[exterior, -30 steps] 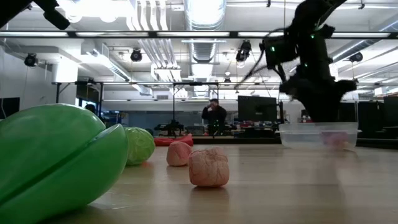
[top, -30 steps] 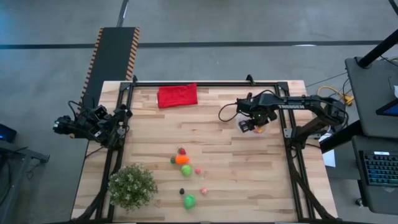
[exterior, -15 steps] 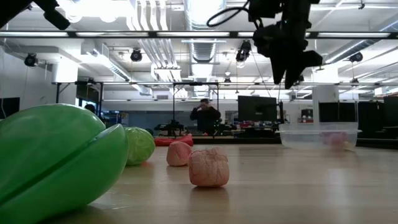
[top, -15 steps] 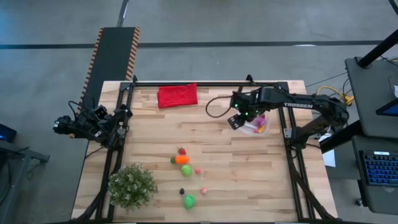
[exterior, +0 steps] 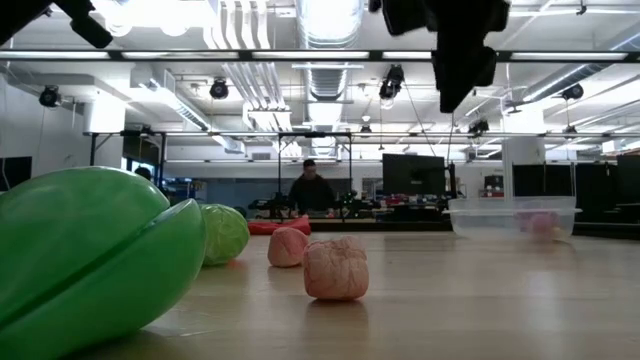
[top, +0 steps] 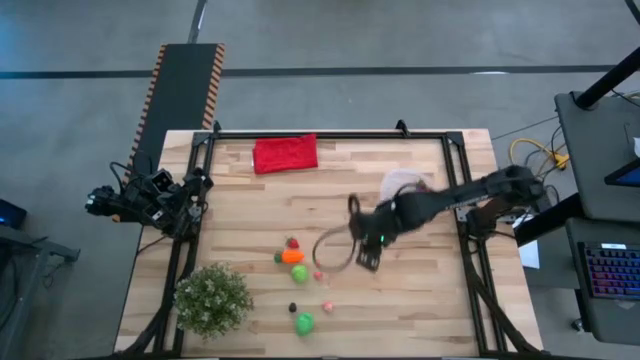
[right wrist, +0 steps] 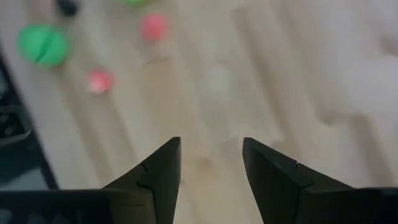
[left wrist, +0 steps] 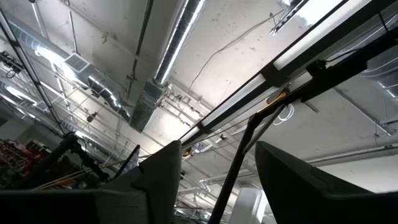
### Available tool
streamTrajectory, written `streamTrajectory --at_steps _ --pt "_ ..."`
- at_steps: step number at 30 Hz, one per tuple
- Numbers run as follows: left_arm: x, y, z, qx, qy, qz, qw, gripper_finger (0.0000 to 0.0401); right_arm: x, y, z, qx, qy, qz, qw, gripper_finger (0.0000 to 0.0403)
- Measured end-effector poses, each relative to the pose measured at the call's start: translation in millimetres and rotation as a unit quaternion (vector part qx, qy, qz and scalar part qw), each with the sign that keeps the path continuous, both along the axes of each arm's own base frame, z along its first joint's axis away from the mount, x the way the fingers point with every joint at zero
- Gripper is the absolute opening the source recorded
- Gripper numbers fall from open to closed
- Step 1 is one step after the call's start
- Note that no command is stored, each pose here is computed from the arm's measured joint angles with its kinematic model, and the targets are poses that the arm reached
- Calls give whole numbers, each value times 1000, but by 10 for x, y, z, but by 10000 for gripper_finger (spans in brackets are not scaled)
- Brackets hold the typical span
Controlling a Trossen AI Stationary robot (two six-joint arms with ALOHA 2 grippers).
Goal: Pick and placing Produce into tupperware
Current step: Put the bottom pink peach into the transparent container
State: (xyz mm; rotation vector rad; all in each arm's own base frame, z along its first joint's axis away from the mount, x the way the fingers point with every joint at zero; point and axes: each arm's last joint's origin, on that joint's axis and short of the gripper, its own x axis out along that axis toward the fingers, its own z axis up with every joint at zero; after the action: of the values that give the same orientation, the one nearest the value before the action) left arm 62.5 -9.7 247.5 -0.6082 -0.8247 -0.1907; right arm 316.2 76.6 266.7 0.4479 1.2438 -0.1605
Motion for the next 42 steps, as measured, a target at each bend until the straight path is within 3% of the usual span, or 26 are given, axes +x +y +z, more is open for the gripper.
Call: streamTrajectory --at_steps 7,15,23,34,42 --pt "5 -1 -7 1 3 0 1000 192 172 546 -416 -14 -4 88 996 166" --pt "11 -1 -12 -1 6 3 1000 192 539 911 -951 18 -31 162 986 162" --pt "13 8 -15 -13 10 14 1000 192 778 1139 -1054 -3 -60 231 971 153" --pt "16 9 -17 -14 12 15 1000 192 852 1215 -1126 -38 -65 244 967 190" --pt "28 5 -30 -12 20 15 1000 192 855 1244 -1117 -36 -75 259 962 203"
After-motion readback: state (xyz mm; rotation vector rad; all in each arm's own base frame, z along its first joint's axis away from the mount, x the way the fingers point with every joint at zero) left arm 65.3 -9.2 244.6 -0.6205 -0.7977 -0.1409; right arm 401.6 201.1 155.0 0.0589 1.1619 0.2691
